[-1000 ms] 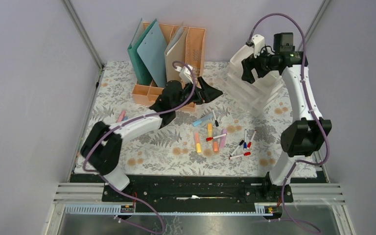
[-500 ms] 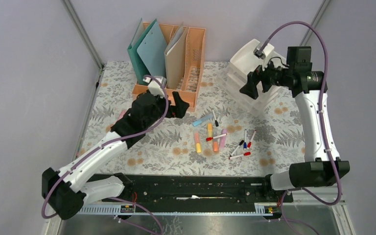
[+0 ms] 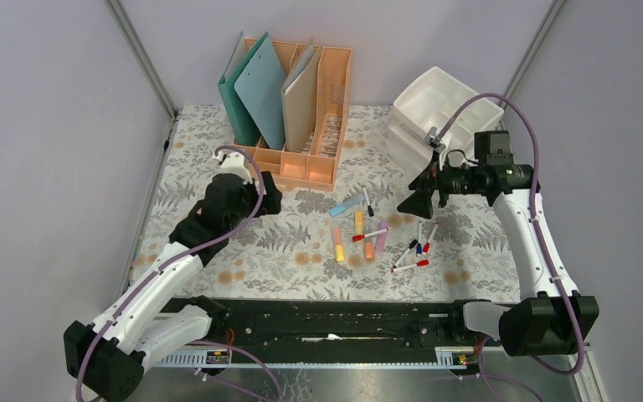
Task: Organize the desk
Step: Pick up the stationery from the center of the board.
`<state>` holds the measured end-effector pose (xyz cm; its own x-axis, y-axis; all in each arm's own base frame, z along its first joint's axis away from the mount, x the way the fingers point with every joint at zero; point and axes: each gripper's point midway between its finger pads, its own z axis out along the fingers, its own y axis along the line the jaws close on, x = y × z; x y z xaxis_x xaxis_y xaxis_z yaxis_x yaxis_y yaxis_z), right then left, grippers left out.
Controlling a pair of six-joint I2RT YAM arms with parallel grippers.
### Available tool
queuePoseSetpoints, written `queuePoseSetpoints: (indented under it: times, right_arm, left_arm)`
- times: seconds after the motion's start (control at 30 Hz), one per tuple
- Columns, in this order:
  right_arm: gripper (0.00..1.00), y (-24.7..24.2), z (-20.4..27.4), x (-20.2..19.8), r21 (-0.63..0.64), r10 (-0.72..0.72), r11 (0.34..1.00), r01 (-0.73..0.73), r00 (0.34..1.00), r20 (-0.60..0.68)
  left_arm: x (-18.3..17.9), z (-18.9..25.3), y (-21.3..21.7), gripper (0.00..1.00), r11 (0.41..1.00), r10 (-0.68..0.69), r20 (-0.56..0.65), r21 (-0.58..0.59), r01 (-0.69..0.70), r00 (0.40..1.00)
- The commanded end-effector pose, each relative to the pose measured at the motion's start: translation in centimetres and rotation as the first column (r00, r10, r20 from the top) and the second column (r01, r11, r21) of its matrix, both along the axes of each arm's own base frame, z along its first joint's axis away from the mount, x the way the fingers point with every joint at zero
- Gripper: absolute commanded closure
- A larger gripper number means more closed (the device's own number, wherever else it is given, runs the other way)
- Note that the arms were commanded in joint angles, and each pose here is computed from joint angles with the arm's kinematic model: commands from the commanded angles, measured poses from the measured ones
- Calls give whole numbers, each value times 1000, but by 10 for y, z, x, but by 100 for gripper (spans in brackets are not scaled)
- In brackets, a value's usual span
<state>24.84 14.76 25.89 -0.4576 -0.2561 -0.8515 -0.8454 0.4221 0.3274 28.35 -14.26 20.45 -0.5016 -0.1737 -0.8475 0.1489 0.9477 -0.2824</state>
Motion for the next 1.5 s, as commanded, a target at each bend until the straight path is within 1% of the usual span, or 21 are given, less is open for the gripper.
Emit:
queuePoseSetpoints:
  times: [0.0,0.13,0.23,0.3,0.33,0.43,0.5,0.57,0.63,0.7,0.77,0.83,0.87,0.93,1.1,1.2,1.3,1.33,1.47]
  right_arm:
    - [0,8,-3,-8,76,35,996,-37,999,29]
    - [0,9,-22,-10,90,19,996,-18,1000,-9]
    - [0,9,-33,-9,90,4,996,-1,1000,-27]
    - [0,8,-40,-9,83,-4,997,7,999,-37]
    - [0,8,-42,-9,79,-5,997,8,999,-36]
    - [0,7,-45,-10,69,-8,998,10,999,-32]
    - [0,6,-47,-10,65,-11,998,13,999,-31]
    - [0,6,-48,-9,62,-13,998,15,999,-32]
    - [0,5,-49,-9,60,-14,998,16,999,-36]
    - [0,5,-51,-7,57,-15,998,17,999,-41]
    - [0,5,-52,-5,52,-18,998,20,999,-44]
    - [0,4,-51,-2,50,-21,999,23,999,-45]
    - [0,5,-52,-2,49,-21,999,24,999,-48]
    - [0,4,-52,-1,50,-22,998,25,998,-53]
    - [0,4,-54,0,48,-22,999,25,998,-61]
    - [0,3,-56,1,41,-29,999,31,998,-61]
    - [0,4,-57,0,42,-27,999,30,998,-64]
    - [0,4,-57,0,45,-26,999,29,997,-66]
    - [0,4,-56,1,49,-25,998,28,997,-67]
  left_arm:
    - [13,-8,44,1,988,152,1,-23,-151,988]
    - [33,-23,88,3,956,281,-50,-67,-284,958]
    - [45,-35,129,7,897,411,-108,-131,-423,905]
    - [50,-44,152,8,842,476,-162,-200,-501,864]
    - [52,-49,163,9,804,512,-194,-234,-546,837]
    - [56,-65,195,11,688,612,-278,-276,-672,741]
    - [56,-79,210,12,615,665,-339,-256,-746,665]
    - [56,-90,224,17,555,712,-381,-211,-805,590]
    - [54,-103,234,20,513,738,-424,-154,-844,526]
    - [52,-116,241,28,483,757,-461,-85,-872,464]
    - [51,-128,244,30,472,758,-498,-27,-881,421]
    - [50,-138,249,34,458,766,-517,21,-889,382]
    - [51,-141,251,36,455,768,-520,34,-890,373]
    - [54,-148,255,38,452,770,-527,55,-890,359]
    - [60,-166,254,48,474,748,-559,74,-878,357]
    - [61,-175,251,51,484,731,-583,77,-872,354]
    - [61,-182,247,51,493,716,-600,70,-867,358]
    - [61,-184,246,50,494,713,-604,73,-866,356]
    - [59,-192,244,46,498,699,-634,99,-861,331]
